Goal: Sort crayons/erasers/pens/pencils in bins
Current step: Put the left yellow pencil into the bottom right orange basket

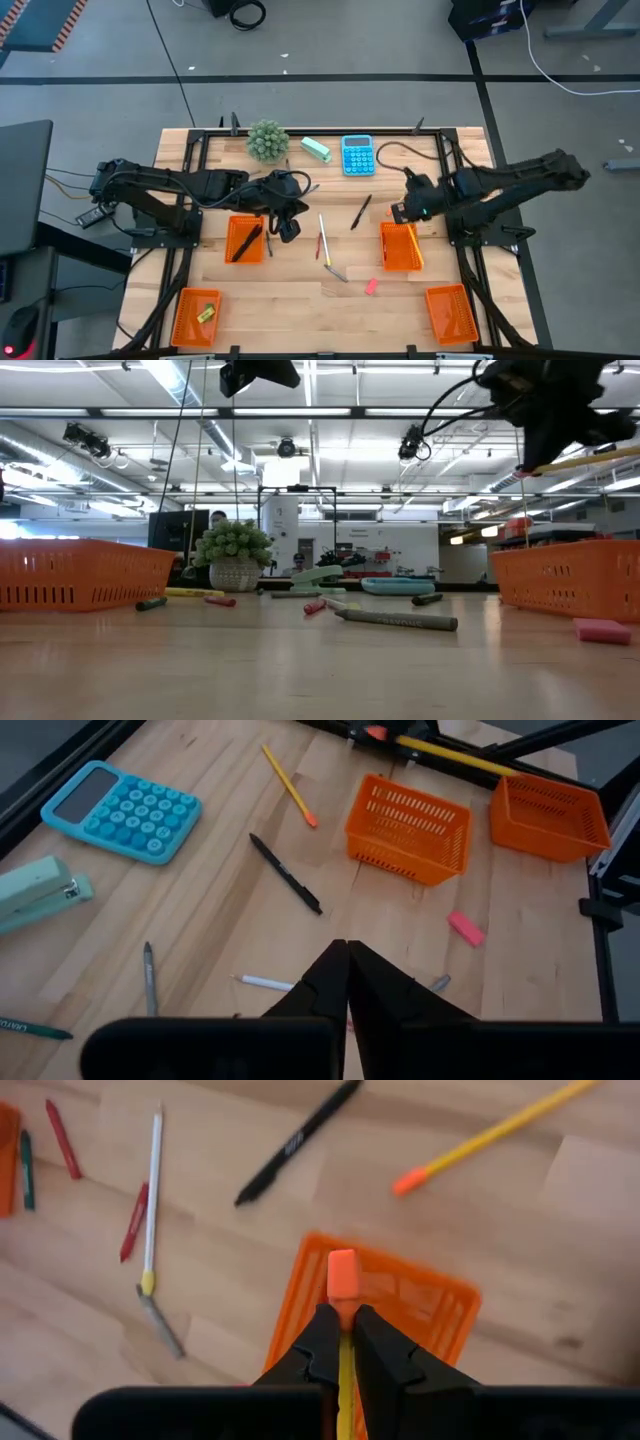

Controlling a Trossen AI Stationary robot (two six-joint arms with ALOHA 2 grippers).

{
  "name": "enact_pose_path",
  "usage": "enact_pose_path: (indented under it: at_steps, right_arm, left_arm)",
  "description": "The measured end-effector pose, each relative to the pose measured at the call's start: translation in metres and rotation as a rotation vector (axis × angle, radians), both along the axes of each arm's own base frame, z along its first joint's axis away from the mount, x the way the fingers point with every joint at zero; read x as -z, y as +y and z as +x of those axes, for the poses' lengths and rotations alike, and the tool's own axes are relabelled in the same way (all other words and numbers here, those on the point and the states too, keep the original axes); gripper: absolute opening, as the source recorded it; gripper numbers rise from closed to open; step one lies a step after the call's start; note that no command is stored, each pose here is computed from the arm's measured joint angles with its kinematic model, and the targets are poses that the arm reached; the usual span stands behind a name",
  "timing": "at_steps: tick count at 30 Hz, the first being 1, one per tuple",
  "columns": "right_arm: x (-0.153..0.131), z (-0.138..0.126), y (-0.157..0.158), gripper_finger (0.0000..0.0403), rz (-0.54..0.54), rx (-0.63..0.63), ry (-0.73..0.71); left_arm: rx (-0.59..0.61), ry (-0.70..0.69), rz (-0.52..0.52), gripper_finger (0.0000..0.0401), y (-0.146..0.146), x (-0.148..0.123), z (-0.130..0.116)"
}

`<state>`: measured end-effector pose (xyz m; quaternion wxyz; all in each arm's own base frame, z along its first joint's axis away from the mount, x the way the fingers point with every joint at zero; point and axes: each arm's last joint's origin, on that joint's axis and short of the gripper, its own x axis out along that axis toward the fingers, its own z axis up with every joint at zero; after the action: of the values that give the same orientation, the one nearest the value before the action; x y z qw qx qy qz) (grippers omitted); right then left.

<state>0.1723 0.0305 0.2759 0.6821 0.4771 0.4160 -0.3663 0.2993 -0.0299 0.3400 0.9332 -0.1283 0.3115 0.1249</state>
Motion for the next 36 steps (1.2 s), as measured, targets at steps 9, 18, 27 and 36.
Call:
enact_pose_path:
  at_steps: [9, 18, 27, 36]
  right_arm:
    - [0.006, -0.010, 0.049, 0.0023, 0.017, -0.103, 0.010]
    - [0.019, -0.031, 0.090, 0.0023, -0.089, -0.042, 0.011]
    - [0.039, -0.043, 0.124, 0.0023, -0.125, -0.080, 0.061]
    - [0.057, -0.048, 0.155, 0.0023, -0.124, -0.173, 0.054]
  left_arm:
    - [0.001, -0.001, 0.000, 0.0024, 0.000, 0.000, 0.000]
    - [0.000, -0.001, -0.001, 0.0015, 0.000, 0.000, 0.000]
    - [0.001, 0.000, -0.001, 0.0022, 0.000, 0.000, 0.000]
    - [0.012, 0.010, -0.010, 0.0020, 0.000, 0.001, 0.000]
